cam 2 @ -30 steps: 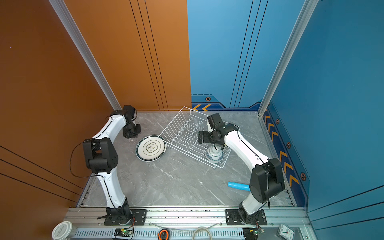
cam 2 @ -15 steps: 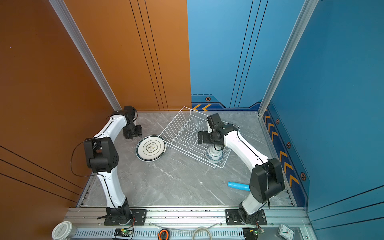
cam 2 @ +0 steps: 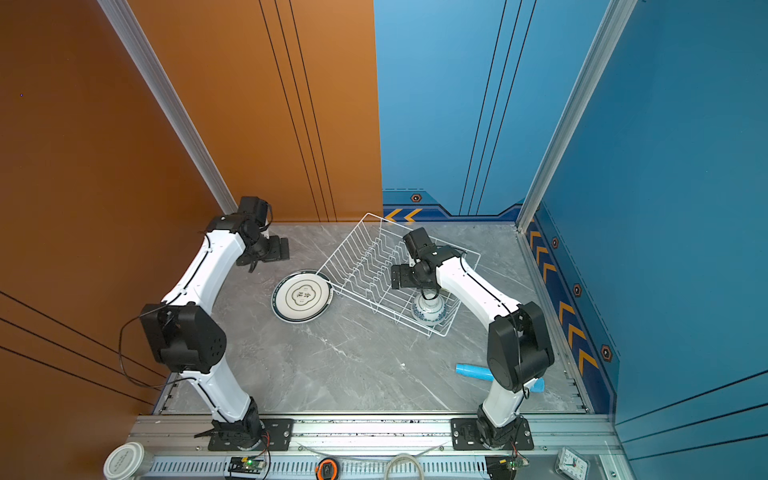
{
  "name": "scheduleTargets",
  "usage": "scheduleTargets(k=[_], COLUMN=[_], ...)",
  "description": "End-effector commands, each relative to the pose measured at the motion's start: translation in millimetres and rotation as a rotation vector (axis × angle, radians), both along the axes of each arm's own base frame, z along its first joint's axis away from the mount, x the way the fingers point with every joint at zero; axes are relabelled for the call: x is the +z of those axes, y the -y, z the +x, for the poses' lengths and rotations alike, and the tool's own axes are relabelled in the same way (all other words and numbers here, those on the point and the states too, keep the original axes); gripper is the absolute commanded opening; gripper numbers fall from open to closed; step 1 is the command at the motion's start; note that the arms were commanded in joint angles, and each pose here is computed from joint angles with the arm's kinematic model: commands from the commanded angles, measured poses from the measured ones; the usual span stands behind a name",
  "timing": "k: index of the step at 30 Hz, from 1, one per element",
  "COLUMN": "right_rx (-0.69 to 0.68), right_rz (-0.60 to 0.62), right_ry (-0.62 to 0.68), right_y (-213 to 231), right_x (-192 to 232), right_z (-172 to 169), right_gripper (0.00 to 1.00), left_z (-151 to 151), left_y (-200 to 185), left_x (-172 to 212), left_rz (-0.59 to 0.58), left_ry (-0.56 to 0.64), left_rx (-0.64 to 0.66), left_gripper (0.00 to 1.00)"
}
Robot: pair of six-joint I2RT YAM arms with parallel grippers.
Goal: Unload the mixed dishes from the dish rack
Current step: 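Set the glass on the table and open the left gripper, then grasp a second clear glass in the rack with the right gripper while left gripper returns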
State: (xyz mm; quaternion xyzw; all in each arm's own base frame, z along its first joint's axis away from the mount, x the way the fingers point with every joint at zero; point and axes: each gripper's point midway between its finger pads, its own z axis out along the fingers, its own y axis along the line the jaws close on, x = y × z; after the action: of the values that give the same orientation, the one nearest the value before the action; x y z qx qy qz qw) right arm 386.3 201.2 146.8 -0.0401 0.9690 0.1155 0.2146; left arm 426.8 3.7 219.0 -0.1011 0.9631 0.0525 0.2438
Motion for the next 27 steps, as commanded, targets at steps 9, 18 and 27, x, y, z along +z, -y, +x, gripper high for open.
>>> scheduleTargets(k=[9,18,27], right_rx=[-0.120,-0.143,-0.159], right_rz=[-0.042,-0.063,-0.083], right_ry=[0.001,-0.014,-0.022], right_y=[15,14,15], right_x=[-9,-24,-34], right_z=[41,54,60], right_gripper=[0.95,0.88,0.75], left_z=[-28,-62,-71], left_y=[66,112,124], left_x=[29,39,16], left_rz=[-0.038,-0.308,-0.347], left_ry=[0.156,0.329,0.272], left_rx=[-0.135,-0.221,-0.243], left_gripper=[0.98,0.98,0.98])
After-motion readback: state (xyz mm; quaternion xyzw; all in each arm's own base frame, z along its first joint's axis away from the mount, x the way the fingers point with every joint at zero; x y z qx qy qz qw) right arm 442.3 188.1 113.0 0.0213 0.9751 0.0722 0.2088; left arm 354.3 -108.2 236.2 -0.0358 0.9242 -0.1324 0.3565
